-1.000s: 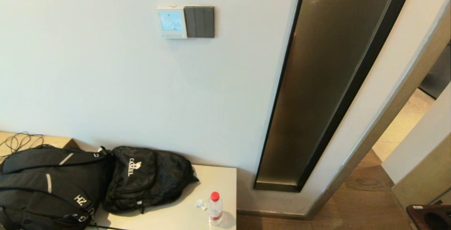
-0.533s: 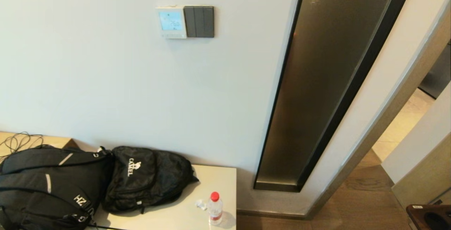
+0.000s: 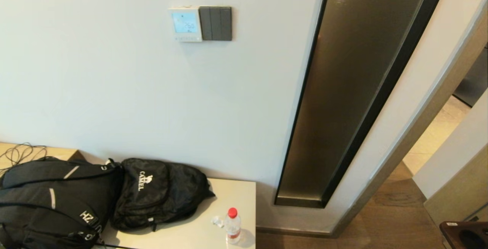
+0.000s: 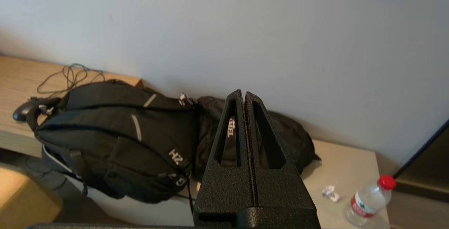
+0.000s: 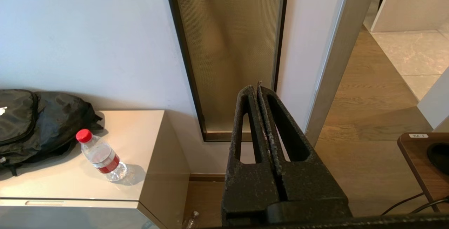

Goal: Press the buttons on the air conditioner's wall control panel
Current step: Turn off the central air conditioner

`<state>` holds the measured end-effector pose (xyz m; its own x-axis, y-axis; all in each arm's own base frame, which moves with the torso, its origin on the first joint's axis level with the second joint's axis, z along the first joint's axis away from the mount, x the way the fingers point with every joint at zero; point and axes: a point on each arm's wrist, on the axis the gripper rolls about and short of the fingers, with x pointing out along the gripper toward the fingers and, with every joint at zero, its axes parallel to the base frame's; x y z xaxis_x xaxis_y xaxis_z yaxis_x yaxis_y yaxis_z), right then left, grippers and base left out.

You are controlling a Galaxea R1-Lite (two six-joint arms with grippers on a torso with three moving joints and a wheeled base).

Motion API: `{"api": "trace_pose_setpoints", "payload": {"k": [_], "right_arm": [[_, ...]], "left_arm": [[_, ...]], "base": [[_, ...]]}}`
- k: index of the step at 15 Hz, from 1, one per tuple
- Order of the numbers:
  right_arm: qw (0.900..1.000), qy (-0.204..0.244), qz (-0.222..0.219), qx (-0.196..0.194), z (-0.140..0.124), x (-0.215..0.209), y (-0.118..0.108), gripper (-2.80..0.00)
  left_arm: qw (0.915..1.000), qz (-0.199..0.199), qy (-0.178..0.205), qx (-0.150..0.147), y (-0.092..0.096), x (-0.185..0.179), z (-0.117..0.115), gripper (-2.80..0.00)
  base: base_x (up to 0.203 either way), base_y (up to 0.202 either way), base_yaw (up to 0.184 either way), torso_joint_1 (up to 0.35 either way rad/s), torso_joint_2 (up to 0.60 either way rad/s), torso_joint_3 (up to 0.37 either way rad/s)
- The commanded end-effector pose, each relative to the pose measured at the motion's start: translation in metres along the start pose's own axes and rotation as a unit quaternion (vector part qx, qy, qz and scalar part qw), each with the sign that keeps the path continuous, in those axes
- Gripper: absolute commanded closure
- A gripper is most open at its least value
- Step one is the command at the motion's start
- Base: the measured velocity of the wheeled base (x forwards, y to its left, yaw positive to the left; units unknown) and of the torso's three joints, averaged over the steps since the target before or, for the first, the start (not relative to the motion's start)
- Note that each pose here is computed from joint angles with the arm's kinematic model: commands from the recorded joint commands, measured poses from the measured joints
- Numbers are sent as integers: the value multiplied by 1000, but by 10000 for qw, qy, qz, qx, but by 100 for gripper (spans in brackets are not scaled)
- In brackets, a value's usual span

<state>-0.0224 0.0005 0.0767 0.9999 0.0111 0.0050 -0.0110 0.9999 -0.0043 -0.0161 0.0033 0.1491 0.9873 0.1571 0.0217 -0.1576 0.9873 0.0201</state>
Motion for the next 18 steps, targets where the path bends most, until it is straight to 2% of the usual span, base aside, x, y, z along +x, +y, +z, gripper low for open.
{"api": "trace_pose_setpoints", "payload": {"k": [1,4,9,15,18], "right_arm": [[10000,2,-1,-2,0,0,0,0],[10000,4,-2,-2,0,0,0,0],[10000,2,-8,-2,0,0,0,0],[10000,8,2,-2,0,0,0,0],[10000,2,-6,-2,0,0,0,0]], "left_arm": [[10000,-10,87,12,-1,-1,-8,0],[9981,-394,478,-5,-4,3,-34,0],[9968,-452,666,-15,-4,3,-54,0],[9967,-647,495,-31,-4,-7,-67,0],[9975,-661,250,-42,-3,-11,-68,0]], "base": [[0,0,0,0,0,0],[0,0,0,0,0,0],[0,0,0,0,0,0],[0,0,0,0,0,0],[0,0,0,0,0,0]]}}
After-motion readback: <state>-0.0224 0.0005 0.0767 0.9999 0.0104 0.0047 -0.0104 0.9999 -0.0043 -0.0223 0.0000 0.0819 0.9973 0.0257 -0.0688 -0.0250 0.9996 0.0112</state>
